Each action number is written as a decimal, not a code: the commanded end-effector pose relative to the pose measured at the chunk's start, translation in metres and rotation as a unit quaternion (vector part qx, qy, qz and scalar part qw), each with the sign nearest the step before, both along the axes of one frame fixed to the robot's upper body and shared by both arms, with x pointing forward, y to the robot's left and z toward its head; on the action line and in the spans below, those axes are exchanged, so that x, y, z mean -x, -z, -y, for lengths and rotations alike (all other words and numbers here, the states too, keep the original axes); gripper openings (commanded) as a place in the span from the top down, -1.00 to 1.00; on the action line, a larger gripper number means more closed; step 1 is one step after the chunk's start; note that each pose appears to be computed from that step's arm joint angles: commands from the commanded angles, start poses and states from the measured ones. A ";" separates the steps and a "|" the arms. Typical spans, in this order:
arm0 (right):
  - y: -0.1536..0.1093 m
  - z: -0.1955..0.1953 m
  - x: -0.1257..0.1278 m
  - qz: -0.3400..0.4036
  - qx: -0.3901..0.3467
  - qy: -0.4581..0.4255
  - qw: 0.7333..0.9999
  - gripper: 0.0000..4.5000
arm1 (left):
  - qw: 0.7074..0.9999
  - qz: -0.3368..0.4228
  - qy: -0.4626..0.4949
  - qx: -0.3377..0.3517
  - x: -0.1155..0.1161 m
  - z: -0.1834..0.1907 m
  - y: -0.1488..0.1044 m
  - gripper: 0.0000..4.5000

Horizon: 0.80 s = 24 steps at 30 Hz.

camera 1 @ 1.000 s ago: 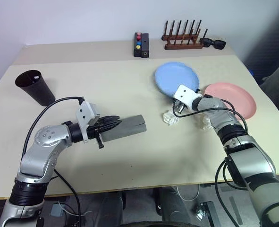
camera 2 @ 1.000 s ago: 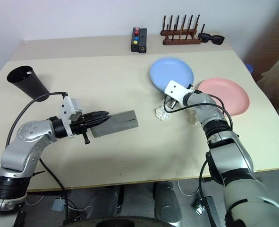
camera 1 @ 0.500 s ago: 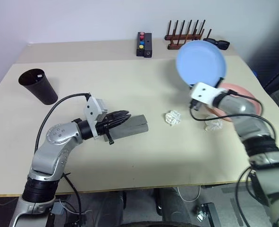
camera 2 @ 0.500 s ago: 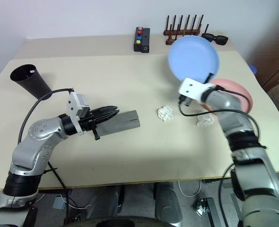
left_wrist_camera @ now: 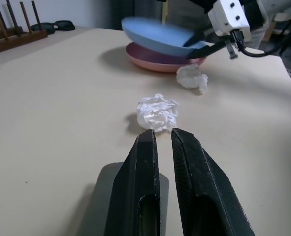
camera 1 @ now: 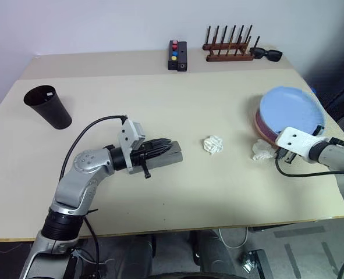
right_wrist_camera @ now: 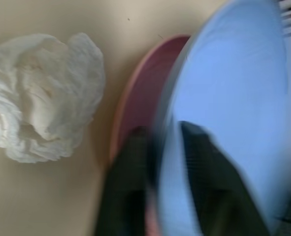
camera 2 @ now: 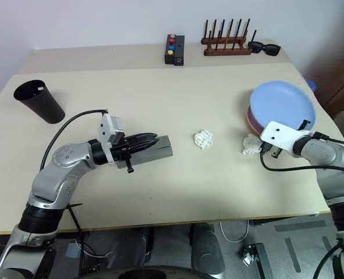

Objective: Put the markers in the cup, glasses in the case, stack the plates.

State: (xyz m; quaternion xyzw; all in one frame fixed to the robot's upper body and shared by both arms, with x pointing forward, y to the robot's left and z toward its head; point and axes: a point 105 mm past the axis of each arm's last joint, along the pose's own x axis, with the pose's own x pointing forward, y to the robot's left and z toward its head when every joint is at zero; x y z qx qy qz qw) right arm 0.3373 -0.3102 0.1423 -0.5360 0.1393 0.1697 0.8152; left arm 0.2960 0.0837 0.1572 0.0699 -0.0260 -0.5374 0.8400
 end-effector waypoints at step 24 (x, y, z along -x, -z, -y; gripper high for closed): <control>0.024 -0.141 -0.007 -0.060 -0.273 -0.149 0.949 -0.41 | 1.000 0.022 -0.016 0.006 0.002 -0.004 -0.004 0.79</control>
